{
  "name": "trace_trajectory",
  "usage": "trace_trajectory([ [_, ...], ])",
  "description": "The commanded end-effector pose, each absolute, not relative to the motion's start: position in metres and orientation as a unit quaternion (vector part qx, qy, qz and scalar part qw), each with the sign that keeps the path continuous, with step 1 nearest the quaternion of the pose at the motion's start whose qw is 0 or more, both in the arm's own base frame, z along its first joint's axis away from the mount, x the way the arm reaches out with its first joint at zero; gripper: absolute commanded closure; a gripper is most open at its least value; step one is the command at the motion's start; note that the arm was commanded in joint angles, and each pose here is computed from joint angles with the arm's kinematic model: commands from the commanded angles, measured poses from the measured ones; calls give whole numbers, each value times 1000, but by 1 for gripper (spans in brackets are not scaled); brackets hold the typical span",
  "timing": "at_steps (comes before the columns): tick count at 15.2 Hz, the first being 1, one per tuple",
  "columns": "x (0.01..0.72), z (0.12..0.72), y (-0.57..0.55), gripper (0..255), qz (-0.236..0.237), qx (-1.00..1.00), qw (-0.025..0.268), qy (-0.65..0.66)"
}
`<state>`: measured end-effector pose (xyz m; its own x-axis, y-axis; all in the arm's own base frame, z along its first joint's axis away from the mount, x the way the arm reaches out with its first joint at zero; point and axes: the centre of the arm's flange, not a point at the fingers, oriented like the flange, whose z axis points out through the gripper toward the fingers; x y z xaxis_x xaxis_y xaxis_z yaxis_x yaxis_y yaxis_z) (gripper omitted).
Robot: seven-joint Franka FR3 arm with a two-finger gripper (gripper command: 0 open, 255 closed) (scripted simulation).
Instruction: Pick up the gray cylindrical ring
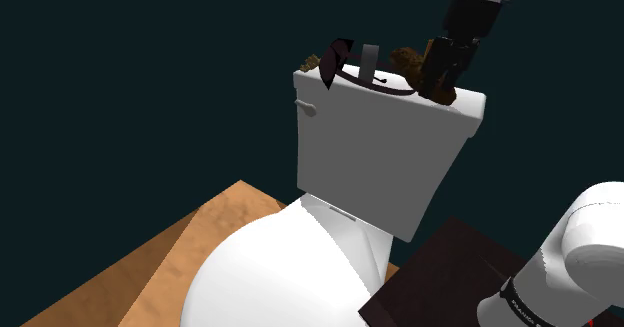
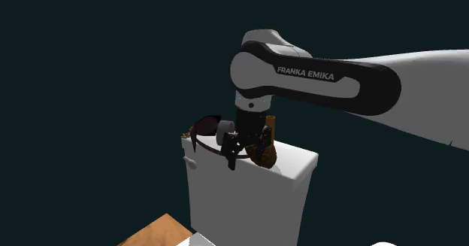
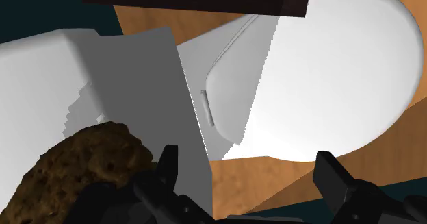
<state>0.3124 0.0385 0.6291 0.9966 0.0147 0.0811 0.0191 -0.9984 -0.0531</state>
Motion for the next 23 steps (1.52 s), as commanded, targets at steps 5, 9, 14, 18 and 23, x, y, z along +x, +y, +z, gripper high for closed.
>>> trace_trajectory([
  [5,362,640,44,0,-42,-995,26,89],
  [9,413,652,39,0,-44,-981,24,187],
  [14,472,665,20,0,-45,-951,22,305],
  [18,516,676,-6,0,-46,-916,20,397],
  [23,543,673,-29,0,-46,-887,18,460],
])
